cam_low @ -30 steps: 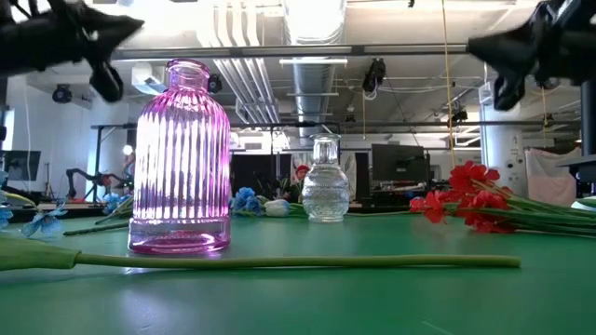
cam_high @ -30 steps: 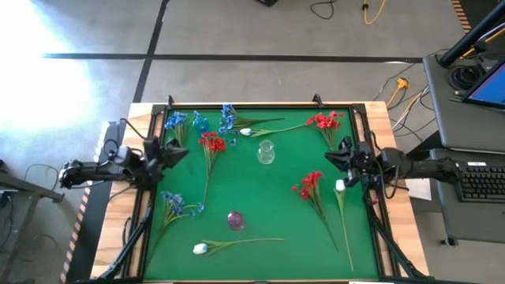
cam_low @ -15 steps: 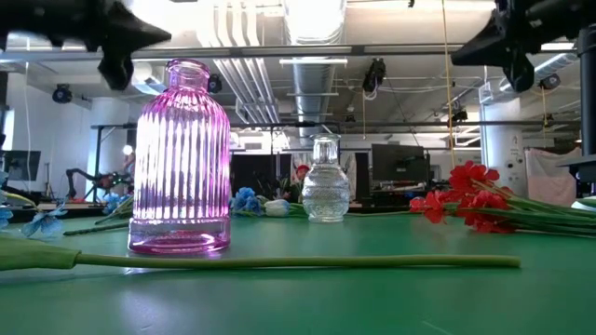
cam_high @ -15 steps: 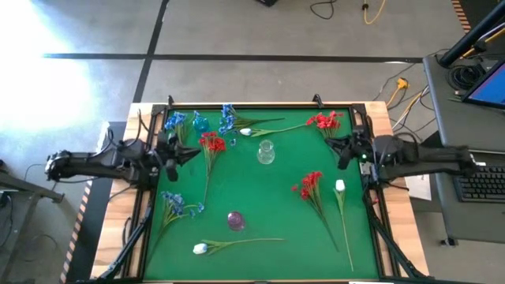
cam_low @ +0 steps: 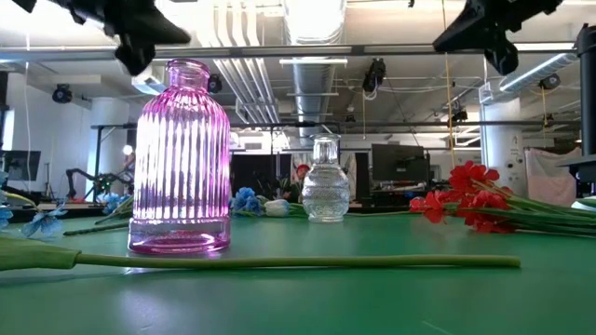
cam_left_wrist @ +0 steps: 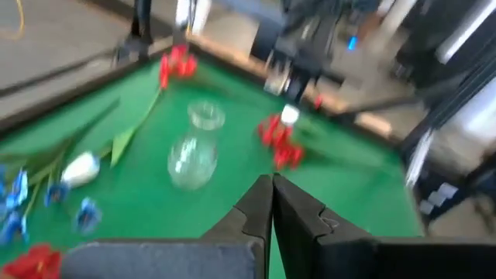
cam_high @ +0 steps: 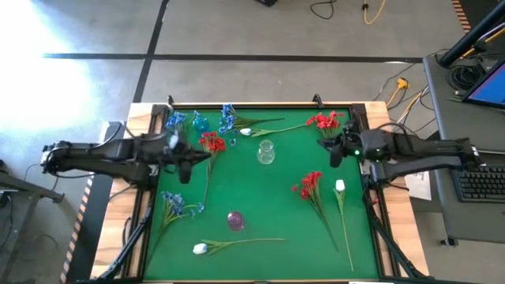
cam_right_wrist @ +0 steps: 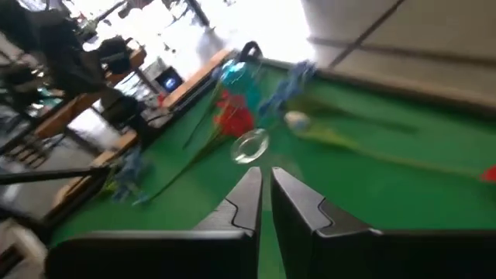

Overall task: Sort flowers into vase by color
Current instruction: Put the bottom red flowers into the transparent vase

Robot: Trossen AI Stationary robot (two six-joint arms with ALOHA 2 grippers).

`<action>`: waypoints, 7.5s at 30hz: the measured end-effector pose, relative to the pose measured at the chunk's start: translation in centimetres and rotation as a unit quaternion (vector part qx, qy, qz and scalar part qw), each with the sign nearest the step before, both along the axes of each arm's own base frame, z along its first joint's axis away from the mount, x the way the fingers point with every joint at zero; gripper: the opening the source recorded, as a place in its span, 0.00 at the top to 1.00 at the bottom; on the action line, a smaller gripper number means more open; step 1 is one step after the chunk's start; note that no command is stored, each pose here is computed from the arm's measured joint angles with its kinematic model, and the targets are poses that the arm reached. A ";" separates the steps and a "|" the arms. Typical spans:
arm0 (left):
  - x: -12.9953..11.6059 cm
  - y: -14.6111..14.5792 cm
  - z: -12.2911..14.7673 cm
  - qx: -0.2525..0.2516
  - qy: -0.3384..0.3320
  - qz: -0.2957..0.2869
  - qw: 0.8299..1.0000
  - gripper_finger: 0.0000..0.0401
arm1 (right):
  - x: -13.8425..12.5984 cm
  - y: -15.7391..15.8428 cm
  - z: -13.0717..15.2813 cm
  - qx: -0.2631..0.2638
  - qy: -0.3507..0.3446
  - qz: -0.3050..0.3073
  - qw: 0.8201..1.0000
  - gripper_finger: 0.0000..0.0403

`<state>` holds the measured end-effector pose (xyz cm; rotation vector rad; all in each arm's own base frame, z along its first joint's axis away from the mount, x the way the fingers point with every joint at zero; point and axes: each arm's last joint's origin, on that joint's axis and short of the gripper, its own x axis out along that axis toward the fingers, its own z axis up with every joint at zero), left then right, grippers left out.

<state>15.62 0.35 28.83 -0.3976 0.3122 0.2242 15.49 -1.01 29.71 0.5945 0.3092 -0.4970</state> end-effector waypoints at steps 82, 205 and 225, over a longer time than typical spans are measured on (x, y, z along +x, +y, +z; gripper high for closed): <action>4.6 0.2 -2.6 0.034 0.029 0.023 0.999 1.00 | 8.8 6.4 0.2 0.000 0.113 0.080 0.990 0.91; 1.9 0.8 -5.0 -0.183 0.111 0.244 0.946 1.00 | 11.0 -5.0 -4.8 -0.338 -0.064 0.085 0.935 0.31; 1.0 1.4 -5.7 -0.181 0.143 0.306 0.924 1.00 | 9.5 -4.9 -4.5 -0.309 -0.016 0.070 0.948 0.13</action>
